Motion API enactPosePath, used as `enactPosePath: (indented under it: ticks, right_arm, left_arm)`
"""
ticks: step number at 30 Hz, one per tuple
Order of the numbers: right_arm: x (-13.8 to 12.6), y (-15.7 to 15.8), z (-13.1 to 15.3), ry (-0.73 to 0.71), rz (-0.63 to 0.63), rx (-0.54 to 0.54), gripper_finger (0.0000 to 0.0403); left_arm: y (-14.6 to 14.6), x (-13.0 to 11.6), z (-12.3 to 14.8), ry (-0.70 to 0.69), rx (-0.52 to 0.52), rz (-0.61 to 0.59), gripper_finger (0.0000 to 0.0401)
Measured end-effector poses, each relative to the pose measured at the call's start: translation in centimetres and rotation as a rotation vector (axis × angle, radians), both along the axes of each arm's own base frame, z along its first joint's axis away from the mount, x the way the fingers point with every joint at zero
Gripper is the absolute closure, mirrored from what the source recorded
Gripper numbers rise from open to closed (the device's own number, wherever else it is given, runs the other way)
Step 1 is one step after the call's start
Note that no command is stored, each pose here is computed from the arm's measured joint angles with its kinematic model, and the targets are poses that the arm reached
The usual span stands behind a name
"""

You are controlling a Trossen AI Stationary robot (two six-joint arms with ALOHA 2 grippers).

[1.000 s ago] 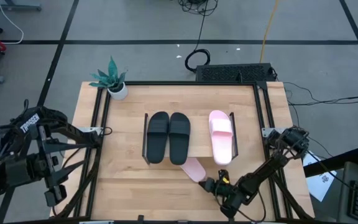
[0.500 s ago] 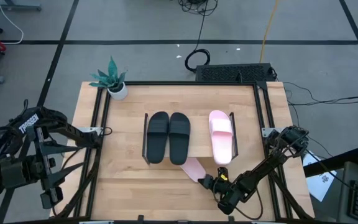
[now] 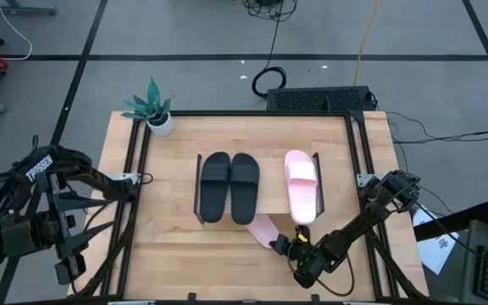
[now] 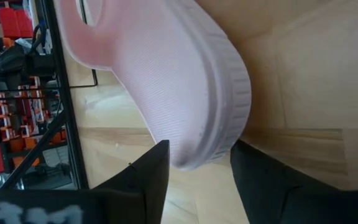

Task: Pick and place slides into the shelf
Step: Put the pink slipper on the shelf

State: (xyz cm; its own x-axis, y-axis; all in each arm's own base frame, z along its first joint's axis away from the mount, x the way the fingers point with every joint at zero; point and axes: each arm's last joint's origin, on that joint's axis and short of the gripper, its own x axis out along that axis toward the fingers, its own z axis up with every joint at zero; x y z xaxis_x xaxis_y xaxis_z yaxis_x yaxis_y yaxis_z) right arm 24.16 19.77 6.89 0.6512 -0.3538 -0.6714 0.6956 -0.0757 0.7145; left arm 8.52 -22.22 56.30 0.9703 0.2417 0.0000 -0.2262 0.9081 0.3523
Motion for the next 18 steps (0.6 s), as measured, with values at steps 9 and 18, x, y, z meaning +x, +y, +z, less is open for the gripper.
enactPosePath:
  ticks: [9,18]
  right_arm:
    - [-0.07,-0.07,-0.02,0.008,0.001,-0.009,0.0284]
    - [-0.08,-0.04,-0.07,0.025,0.009,0.006,0.029]
  left_arm:
    - [0.05,-0.01,-0.21,0.007,0.027,0.0,0.024]
    - [0.08,-0.02,-0.34,0.006,0.026,0.0,0.024]
